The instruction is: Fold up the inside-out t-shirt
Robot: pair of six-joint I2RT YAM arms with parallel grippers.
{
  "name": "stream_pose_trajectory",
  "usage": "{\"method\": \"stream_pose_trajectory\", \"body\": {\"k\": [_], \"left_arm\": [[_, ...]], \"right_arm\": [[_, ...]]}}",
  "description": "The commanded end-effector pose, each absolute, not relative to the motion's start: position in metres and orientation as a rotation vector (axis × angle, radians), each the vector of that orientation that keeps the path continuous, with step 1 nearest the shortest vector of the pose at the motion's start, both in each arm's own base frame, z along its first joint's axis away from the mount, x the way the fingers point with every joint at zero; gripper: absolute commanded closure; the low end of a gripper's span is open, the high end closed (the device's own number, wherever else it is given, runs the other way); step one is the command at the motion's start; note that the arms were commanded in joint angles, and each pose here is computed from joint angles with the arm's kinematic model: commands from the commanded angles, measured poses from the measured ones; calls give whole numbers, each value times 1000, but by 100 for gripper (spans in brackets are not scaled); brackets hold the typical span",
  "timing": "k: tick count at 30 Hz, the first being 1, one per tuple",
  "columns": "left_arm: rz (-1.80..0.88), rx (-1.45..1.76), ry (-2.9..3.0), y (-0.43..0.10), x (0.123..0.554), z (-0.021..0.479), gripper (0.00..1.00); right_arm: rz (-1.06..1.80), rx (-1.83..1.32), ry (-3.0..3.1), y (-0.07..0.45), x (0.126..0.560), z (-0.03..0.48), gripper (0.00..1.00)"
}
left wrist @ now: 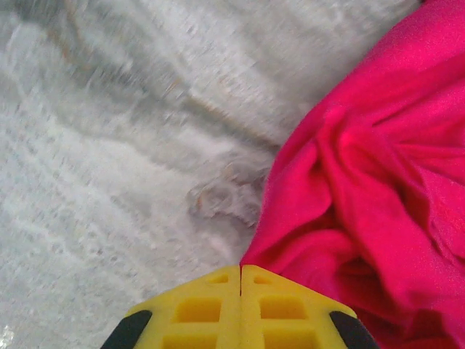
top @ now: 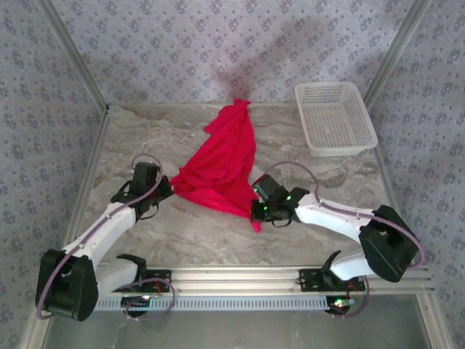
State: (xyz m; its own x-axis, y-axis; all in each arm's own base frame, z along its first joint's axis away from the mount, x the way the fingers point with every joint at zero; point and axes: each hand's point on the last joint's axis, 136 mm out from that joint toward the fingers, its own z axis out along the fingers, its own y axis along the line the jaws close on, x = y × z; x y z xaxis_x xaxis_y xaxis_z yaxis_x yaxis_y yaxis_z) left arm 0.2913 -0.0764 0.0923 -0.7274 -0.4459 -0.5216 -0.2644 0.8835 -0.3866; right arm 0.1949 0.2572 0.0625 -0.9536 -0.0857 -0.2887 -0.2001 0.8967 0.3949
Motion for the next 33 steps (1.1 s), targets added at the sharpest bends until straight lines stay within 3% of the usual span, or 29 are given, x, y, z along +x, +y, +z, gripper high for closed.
{"method": "stream_pose_trajectory", "body": {"k": [1,3,5,11,19,21,25,26,33], "left_arm": [[-402,-547,2435,-79,295,84,100],[-378,-542,2473,-79,295,78,100],[-364,-532,2494,-79,296,78,100],[-346,-516,2509,-78,295,82,100],[-343,-519,2506,-75,286,82,100],[-349,-521,2501,-75,285,82,100],[-353,-512,2501,-76,286,81,100],[-351,-511,2504,-76,286,80,100],[-357,-499,2512,-78,288,77,100]], "right_arm": [[745,-337,2838,292,168,65,67],[612,-359,2835,287,181,69,44],[514,-320,2802,280,207,78,35],[495,-208,2720,299,294,99,40],[518,-264,2804,353,331,66,41],[518,-263,2799,362,340,63,47],[531,-245,2761,371,357,84,93],[538,-241,2737,373,361,94,99],[638,-192,2417,395,413,226,100]]}}
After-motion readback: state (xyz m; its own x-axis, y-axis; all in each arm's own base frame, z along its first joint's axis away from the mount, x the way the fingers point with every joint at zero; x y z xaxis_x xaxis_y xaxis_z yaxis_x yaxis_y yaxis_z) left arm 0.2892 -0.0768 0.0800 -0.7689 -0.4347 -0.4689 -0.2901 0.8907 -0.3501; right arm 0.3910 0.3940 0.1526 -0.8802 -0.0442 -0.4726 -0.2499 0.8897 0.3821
